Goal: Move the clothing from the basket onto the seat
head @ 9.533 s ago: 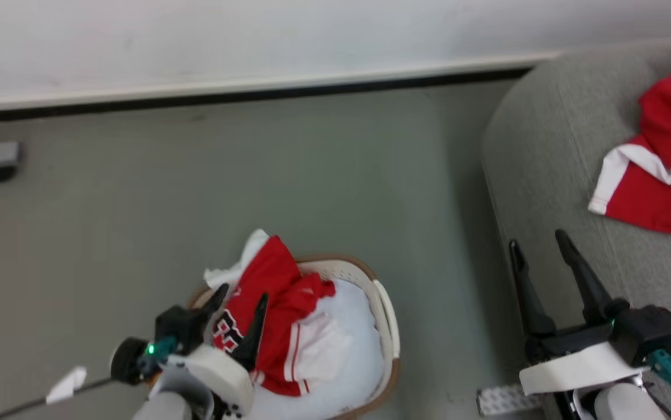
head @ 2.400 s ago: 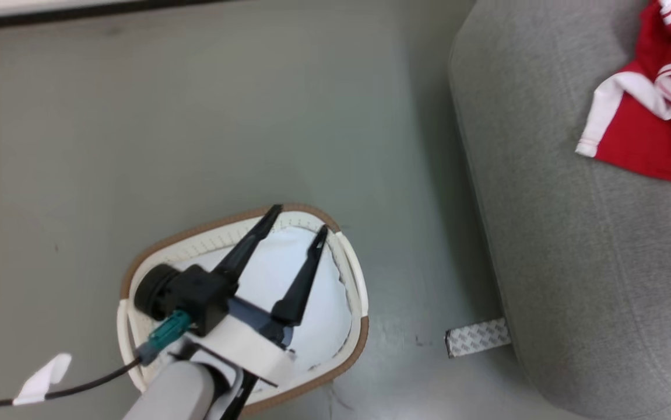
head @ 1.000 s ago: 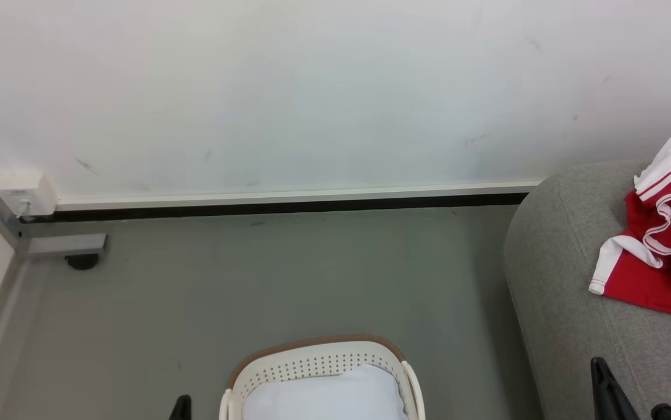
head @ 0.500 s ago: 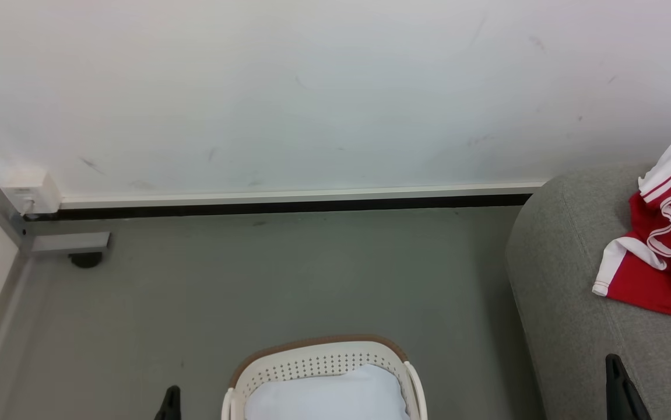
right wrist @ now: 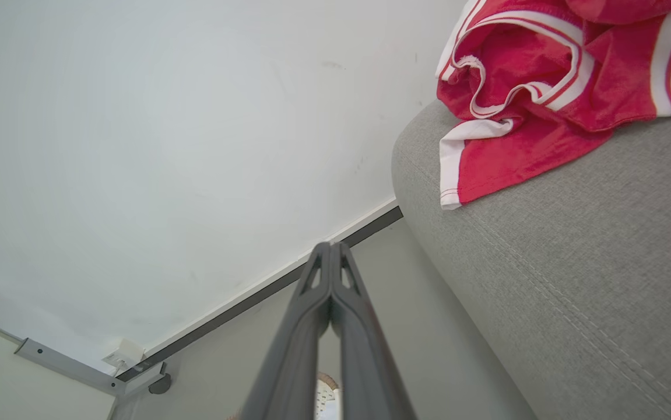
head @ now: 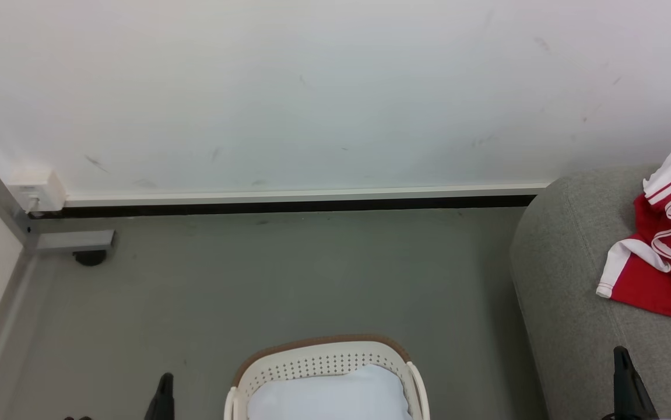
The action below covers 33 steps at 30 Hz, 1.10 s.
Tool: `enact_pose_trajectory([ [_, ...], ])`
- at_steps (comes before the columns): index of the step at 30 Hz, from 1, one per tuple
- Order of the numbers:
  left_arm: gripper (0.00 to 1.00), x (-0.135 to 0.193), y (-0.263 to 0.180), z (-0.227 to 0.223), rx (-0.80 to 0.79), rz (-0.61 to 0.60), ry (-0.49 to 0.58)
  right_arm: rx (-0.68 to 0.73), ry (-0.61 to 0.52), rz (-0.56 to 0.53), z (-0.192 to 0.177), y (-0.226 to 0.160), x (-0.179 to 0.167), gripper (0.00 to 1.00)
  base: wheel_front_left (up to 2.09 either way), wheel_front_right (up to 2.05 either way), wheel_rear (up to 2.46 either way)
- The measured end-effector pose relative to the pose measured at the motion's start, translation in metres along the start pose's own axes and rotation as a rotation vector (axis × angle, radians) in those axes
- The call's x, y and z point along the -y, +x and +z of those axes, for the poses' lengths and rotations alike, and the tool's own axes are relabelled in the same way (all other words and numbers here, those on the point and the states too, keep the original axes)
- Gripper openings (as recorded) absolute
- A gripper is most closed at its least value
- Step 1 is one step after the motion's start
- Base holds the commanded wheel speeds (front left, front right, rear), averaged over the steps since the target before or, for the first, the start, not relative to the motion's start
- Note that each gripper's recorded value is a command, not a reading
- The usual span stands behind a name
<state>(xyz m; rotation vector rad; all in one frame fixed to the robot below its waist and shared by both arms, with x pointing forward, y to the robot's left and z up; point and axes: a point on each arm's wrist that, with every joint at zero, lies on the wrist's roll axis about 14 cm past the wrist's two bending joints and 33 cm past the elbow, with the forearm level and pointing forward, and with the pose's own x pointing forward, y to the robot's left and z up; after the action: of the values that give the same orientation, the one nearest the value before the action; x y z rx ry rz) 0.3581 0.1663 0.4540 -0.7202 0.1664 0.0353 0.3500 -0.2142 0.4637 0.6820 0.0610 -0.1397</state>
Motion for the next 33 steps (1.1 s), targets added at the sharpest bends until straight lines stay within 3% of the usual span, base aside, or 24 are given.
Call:
enact_pose_trajectory([
  [33,0.00,0.002,0.012,0.023,0.021,-0.016,-0.376,-0.012,0.400,0.026,0.010,0.015,-0.013,0.00,0.00,0.00,0.00],
])
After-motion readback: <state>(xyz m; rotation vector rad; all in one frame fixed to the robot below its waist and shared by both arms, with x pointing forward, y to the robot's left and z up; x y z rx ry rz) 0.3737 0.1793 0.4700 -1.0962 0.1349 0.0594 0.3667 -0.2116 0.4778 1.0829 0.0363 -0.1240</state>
